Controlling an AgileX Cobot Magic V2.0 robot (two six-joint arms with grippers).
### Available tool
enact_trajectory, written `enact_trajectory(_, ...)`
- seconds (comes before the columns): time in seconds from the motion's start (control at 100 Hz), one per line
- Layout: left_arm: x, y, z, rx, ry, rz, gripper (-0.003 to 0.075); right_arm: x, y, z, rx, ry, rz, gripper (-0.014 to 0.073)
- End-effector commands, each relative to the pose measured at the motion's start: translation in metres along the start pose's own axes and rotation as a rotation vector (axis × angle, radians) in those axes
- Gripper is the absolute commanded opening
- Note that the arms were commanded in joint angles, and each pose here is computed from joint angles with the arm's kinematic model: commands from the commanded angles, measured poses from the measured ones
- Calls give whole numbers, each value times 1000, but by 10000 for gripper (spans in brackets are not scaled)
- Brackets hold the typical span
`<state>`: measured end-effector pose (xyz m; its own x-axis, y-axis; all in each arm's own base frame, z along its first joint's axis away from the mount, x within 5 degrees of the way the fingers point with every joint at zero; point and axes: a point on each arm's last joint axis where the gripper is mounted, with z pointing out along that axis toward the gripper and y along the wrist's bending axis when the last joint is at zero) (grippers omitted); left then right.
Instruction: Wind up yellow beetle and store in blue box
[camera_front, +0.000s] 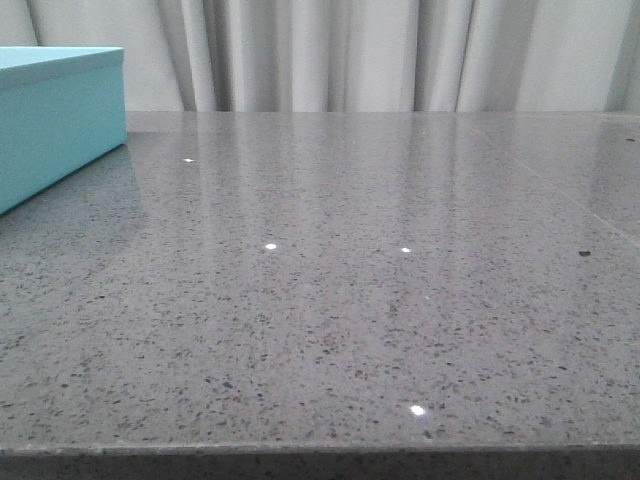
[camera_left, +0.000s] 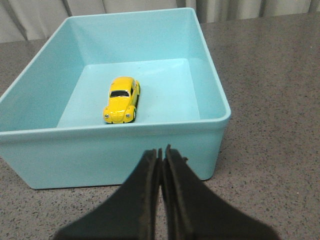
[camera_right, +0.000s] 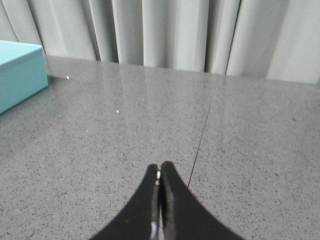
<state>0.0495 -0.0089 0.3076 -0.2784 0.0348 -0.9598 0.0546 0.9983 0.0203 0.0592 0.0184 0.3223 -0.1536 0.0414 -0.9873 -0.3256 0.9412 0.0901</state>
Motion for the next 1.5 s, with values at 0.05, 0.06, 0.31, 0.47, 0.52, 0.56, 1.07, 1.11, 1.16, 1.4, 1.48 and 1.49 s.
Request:
enact_trajectory(0.05,-12,0,-7,-11,-120,-17,-18,-11,2,-8,-28,-149,-29,-69)
enact_trajectory(0.06,-12,0,-8,-7,-124,-22,-18,-11,2,-8,-28,-149,-29,-69)
enact_trajectory(0.31,-12,-1,-8,-5,-124,-26,-18,-11,2,-9,-27,-146,-29,-69)
enact_trajectory(0.47,-12,-1,-8,-5,-124,-26,-18,-10,1,-9,-25,-141,-29,-69)
enact_trajectory(0.52,-12,-1,-8,-5,-124,-26,-18,-10,1,-9,-25,-141,-29,-69)
enact_trajectory(0.56,-12,-1,-8,-5,-124,-26,-18,-10,1,-9,-25,-141,-29,-69)
enact_trajectory(1.07,2,1,2,-9,-93,-53,-18,-10,1,-9,-25,-140,-29,-69)
enact_trajectory(1.11,4,1,4,-11,-104,-86,-18,-10,1,-9,-25,-140,-29,-69)
enact_trajectory(1.16,5,3,7,-17,-134,-95,-18,-10,1,-9,-25,-140,-29,-69)
enact_trajectory(1.4,12,4,20,27,-354,-36,-18,-10,1,-9,-25,-140,-29,-69)
enact_trajectory(1.48,23,3,26,42,-368,-56,-18,-10,1,-9,-25,-140,-29,-69)
enact_trajectory(1.49,22,3,26,42,-372,-56,-18,-10,1,-9,-25,-140,-29,-69)
